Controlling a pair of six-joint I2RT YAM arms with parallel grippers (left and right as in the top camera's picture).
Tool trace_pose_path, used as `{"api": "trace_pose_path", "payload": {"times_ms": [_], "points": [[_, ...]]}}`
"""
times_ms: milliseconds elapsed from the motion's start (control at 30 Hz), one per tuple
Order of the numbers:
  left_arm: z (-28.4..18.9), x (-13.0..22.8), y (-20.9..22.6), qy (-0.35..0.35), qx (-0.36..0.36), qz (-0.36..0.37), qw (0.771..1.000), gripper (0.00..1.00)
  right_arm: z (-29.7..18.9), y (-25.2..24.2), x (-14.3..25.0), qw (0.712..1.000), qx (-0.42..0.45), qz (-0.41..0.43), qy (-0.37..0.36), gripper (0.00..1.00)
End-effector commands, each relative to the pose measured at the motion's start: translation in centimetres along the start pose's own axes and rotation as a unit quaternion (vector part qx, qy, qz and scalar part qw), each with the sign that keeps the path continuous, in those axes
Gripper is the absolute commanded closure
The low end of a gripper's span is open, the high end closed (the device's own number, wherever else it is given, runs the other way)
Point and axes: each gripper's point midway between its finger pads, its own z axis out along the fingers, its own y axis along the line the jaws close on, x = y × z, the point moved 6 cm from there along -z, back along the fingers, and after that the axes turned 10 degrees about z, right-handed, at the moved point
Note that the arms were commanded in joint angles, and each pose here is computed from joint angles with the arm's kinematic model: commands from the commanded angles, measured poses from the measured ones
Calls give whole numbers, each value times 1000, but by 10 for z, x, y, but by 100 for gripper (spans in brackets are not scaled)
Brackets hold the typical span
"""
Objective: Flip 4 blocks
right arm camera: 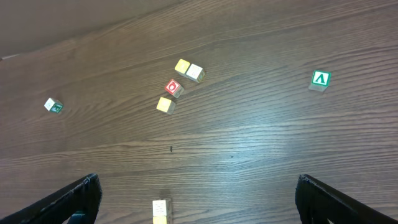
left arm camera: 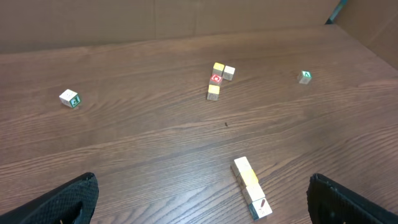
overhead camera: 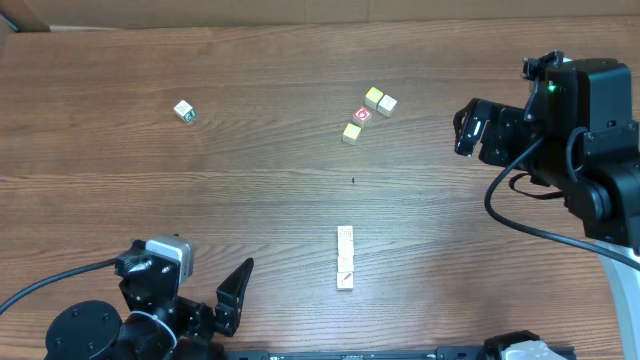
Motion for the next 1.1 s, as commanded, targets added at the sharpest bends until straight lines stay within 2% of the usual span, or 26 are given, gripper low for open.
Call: {"api": "trace_pose_path", "payload": {"times_ms": [0,333,500,733,900,1067], "points": [[0,1,1,0,-3,5,1000,0,-3,0,-4,1000,2,-6,-11,0],[0,1,1,0,-3,5,1000,0,-4,0,-4,1000,1,-6,-12,0],[0,1,1,0,-3,5,1000,0,-27,-2,2,999,-13,-9,-34,0],[0,1,1,0,-3,5,1000,0,-102,-18,26,990,-63,-9,-126,0],[0,1,1,0,-3,5,1000,0,-144,-38,57,971,-115,-9,-210,0],[0,1,1,0,-3,5,1000,0,-140,-59,88,947,-159,-15,-280,0]]}}
